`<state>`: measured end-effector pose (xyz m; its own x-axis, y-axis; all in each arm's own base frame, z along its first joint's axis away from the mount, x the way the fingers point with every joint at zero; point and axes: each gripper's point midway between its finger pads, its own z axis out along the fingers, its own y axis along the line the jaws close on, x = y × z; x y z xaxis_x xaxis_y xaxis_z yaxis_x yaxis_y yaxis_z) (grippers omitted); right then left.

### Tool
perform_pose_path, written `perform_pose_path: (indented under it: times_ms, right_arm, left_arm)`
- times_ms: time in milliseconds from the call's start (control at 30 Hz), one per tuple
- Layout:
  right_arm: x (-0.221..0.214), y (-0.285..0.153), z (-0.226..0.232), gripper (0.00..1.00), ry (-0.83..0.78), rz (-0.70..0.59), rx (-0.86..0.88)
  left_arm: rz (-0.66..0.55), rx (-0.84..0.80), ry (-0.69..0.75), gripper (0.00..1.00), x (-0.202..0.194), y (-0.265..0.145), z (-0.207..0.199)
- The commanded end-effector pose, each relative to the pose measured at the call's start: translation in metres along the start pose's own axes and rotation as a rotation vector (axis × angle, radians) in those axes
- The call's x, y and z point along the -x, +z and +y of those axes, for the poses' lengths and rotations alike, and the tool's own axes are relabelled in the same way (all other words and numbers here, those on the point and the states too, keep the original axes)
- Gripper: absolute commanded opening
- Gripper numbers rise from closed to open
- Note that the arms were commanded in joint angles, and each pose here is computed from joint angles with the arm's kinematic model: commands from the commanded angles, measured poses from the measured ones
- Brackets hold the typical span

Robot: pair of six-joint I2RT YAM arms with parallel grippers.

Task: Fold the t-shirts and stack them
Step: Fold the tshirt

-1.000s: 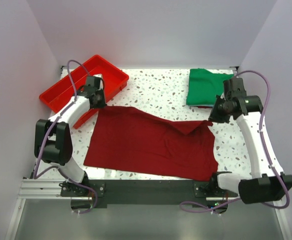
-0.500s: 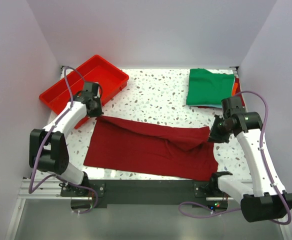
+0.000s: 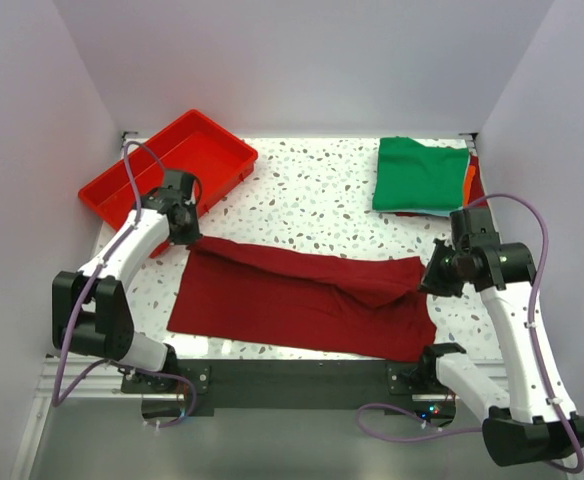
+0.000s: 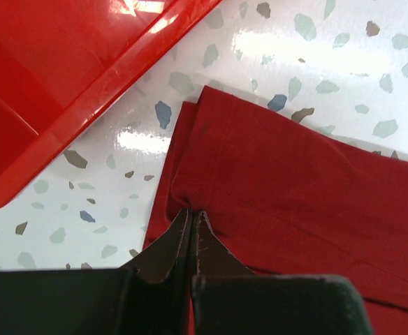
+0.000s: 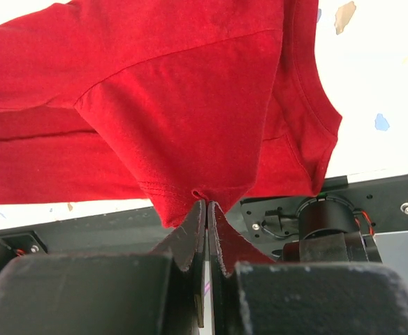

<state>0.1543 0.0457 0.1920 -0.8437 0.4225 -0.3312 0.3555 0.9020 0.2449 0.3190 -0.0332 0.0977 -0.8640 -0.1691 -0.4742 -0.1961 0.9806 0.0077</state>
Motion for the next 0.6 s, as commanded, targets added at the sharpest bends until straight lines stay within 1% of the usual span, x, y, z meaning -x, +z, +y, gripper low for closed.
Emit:
perform_pose_path:
  times_ms: [0,167,467,533,567]
  right_arm:
    - [-0.031,-0.009,-0.012,0.00,0.020,0.094,-0.029]
    - [-0.046,-0.008,-0.020,0.00,0.026,0.122,-0.036]
    - [-0.073,-0.002,-0.032,0.00,0.040,0.152,-0.037]
    - [-0.075,-0.002,-0.036,0.00,0.032,0.148,-0.046]
    - [-0.077,-0.002,-0.039,0.00,0.030,0.150,-0.060]
  left_arm:
    - [0.019,0.035,-0.019,0.00,-0.011,-0.009,0.011]
    - [0.065,0.039,-0.021,0.00,-0.028,-0.009,0.014]
    - [0.080,0.091,-0.019,0.01,-0.043,-0.017,0.028]
    - [0.089,0.093,-0.019,0.09,-0.047,-0.018,0.029]
    - [0.092,0.097,-0.023,0.25,-0.050,-0.020,0.031]
